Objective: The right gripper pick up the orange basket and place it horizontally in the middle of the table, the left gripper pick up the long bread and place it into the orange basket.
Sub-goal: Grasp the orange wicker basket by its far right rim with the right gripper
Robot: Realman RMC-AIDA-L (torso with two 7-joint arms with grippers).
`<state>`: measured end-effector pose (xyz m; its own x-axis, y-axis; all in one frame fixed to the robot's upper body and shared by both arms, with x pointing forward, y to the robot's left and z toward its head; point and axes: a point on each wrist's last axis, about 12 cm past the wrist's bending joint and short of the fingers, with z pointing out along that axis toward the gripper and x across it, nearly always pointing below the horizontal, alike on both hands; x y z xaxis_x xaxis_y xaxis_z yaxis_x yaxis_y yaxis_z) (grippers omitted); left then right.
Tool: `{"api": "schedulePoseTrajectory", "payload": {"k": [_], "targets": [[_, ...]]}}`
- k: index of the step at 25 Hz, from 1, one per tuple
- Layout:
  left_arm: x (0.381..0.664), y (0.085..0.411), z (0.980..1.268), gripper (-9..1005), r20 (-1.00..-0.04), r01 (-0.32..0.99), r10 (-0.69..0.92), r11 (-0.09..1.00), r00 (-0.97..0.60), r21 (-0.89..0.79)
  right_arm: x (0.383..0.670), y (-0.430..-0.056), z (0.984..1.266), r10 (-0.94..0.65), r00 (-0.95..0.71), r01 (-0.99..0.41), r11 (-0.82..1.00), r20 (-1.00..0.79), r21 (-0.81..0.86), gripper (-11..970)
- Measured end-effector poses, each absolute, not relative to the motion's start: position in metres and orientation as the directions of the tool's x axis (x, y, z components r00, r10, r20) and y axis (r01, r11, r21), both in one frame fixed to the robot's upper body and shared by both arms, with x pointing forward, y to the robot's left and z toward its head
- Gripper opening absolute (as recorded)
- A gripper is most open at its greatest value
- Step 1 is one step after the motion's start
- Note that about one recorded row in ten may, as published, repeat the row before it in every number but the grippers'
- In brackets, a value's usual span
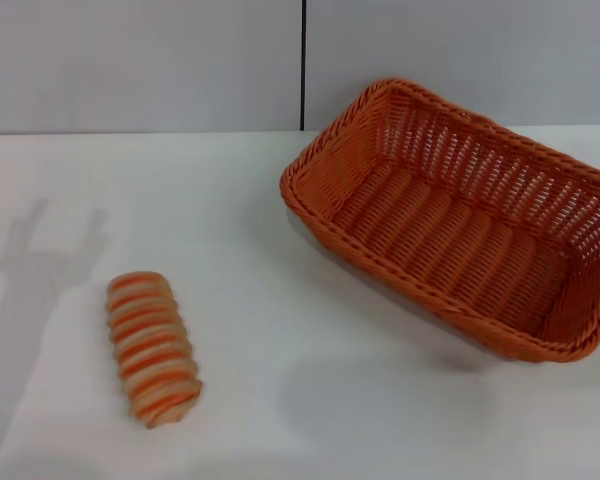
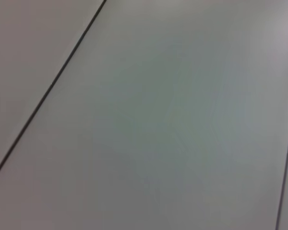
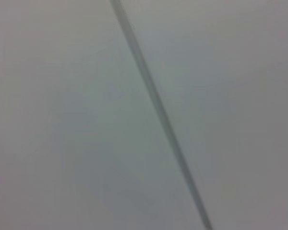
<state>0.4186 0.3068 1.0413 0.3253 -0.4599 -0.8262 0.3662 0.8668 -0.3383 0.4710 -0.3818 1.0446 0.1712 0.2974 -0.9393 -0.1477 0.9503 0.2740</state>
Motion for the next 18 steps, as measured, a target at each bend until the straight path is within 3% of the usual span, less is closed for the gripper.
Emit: {"api": "schedulePoseTrajectory", "payload": {"k": [8, 13, 18], "targets": [[0.419, 0.304, 1.038, 861, -0.844, 0.381, -0.456, 0.861, 0.282, -0.337, 0.485, -0.413, 1.109, 0.312, 0.115, -0.417, 0.877, -0.943, 0.24, 572], [0.422, 0.302, 1.036, 861, -0.847, 0.382, -0.459, 0.858, 0.268, -0.344, 0.507, -0.429, 1.171, 0.27, -0.04, -0.576, 0.781, -0.962, 0.243, 569], [0.423, 0.302, 1.036, 861, -0.85, 0.382, -0.457, 0.858, 0.261, -0.344, 0.526, -0.42, 1.227, 0.113, -0.25, -0.687, 0.679, -0.962, 0.258, 566]]}}
